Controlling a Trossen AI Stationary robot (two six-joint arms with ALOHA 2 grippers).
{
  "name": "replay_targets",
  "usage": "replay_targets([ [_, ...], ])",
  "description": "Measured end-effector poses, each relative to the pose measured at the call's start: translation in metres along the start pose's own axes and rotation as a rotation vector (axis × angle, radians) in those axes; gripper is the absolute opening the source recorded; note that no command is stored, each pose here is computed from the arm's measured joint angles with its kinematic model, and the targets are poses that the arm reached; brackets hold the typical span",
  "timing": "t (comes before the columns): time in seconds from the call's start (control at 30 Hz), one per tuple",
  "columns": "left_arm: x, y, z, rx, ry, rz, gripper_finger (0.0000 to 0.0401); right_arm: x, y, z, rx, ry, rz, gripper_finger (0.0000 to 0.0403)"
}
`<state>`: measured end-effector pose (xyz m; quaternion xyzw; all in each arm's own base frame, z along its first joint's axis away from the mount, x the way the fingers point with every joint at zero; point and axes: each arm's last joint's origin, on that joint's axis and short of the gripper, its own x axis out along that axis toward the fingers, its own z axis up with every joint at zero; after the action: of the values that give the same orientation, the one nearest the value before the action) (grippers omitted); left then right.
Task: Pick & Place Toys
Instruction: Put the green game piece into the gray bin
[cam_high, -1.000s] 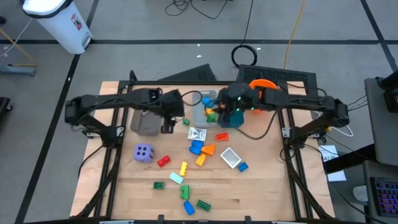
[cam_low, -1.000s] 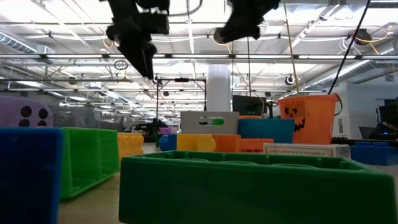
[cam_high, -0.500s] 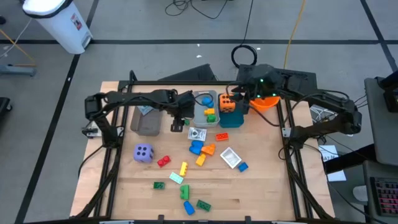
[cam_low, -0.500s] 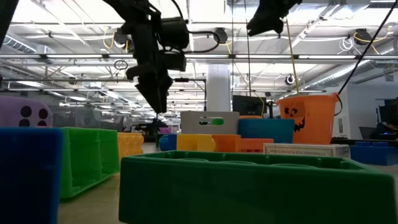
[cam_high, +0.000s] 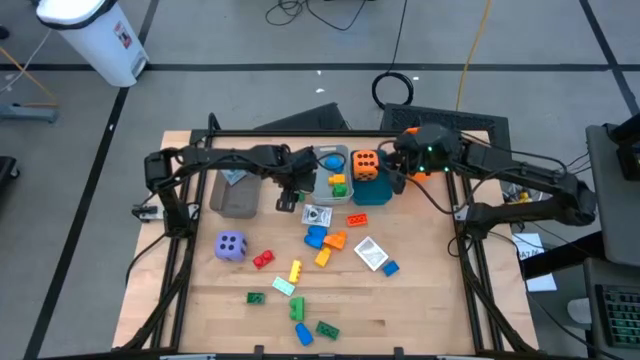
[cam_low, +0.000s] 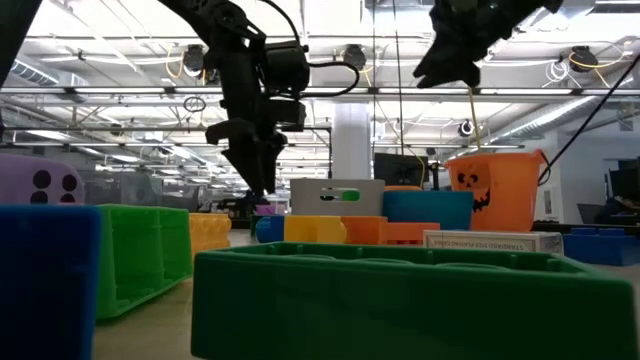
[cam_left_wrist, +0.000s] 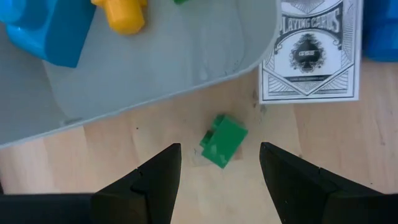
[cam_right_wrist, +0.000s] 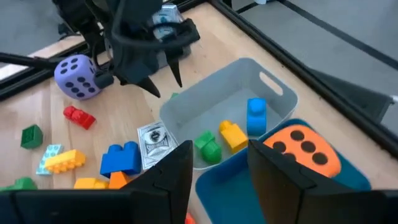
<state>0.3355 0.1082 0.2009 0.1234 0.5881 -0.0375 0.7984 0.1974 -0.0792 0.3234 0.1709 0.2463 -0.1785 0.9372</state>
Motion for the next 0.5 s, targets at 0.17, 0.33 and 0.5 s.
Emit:
replay_targets([
  [0.17,0.0,0.004,-0.003,0.0,-0.005,-0.007,0.0227,-0.002,-0.001,-0.004,0.02,-0.005,-0.003,0.0144],
  [0.33,0.003,0.01,-0.005,-0.016,-0.003,-0.003,0.0227,-0.002,0.0,0.0,0.014,-0.048,0.007,0.0144],
  [0.5,0.011,0.01,-0.006,-0.019,0.013,-0.021,0.0227,-0.001,0.0,0.0,0.013,-0.046,0.005,0.0144],
])
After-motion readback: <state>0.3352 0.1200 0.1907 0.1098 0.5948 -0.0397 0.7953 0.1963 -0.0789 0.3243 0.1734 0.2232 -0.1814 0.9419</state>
